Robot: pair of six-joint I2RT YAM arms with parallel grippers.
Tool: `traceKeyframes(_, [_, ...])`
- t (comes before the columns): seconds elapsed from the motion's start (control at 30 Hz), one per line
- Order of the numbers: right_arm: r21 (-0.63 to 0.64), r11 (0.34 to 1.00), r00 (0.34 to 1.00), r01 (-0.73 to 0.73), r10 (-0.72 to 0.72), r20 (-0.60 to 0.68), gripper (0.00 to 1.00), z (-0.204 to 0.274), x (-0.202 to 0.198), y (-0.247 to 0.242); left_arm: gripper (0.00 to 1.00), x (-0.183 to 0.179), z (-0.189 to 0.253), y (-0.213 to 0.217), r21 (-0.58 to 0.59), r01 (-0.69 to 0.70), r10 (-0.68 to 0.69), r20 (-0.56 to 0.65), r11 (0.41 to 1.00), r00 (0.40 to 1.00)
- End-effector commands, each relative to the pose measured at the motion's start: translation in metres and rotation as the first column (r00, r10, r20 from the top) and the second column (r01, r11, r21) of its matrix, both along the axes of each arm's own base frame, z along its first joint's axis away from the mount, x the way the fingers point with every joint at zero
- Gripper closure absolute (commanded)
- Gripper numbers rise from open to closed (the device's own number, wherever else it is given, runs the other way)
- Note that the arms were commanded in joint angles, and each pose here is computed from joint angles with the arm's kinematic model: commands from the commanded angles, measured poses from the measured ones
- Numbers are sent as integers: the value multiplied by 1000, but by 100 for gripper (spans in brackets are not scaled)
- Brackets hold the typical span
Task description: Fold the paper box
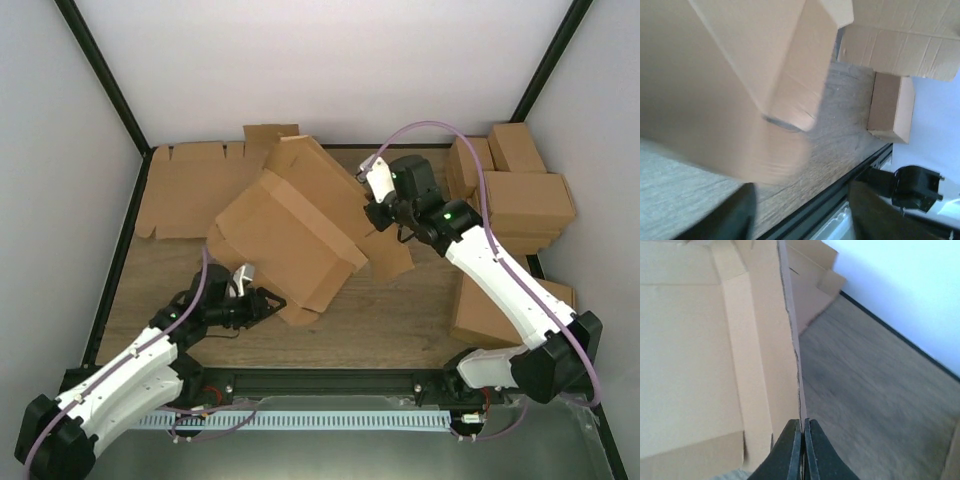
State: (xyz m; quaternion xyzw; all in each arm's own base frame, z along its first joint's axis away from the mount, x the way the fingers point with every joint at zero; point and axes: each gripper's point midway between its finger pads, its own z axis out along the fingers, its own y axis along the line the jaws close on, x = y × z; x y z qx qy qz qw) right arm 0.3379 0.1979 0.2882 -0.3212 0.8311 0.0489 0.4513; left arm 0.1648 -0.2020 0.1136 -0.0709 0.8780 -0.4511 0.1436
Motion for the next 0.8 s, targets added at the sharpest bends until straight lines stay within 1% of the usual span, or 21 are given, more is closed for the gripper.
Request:
traceKeyframes(0.0, [-9,964,952,-266,264,156,99,28,1,43,31,7,18,3,50,-33,31,38,998,999])
traceKeyframes(0.07, [-69,954,936,-291,299,183,99,26,5,44,16,21,40,23,175,-112,91,124,978,988])
traceKeyframes(0.1, [-98,952,933,-290,304,194,99,25,8,43,9,26,53,31,211,-144,110,166,967,980])
traceKeyframes(0.17, [-152,945,924,-290,318,214,99,26,13,41,1,34,84,39,231,-182,121,255,956,959])
traceKeyframes(0.3, [-237,917,901,-321,373,224,99,22,15,42,0,47,138,44,249,-214,110,375,945,921])
traceKeyframes(0.43, [-291,891,884,-350,416,211,99,14,17,44,0,72,191,38,306,-215,38,497,927,867])
traceKeyframes(0.53, [-293,888,882,-355,422,209,99,14,19,46,0,97,230,34,370,-233,-21,570,899,821])
traceKeyframes(0.6, [-307,871,866,-384,456,208,99,11,14,50,0,113,250,35,416,-260,-54,607,871,793])
traceKeyframes(0.63, [-333,846,844,-416,495,204,99,7,8,54,0,122,258,38,436,-286,-52,616,853,786])
traceKeyframes(0.7, [-418,746,763,-518,624,168,99,-9,-11,65,0,137,273,46,453,-341,-22,627,824,779])
traceKeyframes(0.73, [-450,710,733,-542,661,159,99,-15,-17,68,0,142,276,48,459,-352,-16,626,816,780])
traceKeyframes(0.77, [-467,695,721,-546,674,161,99,-17,-19,71,0,146,279,49,461,-358,-14,628,812,778])
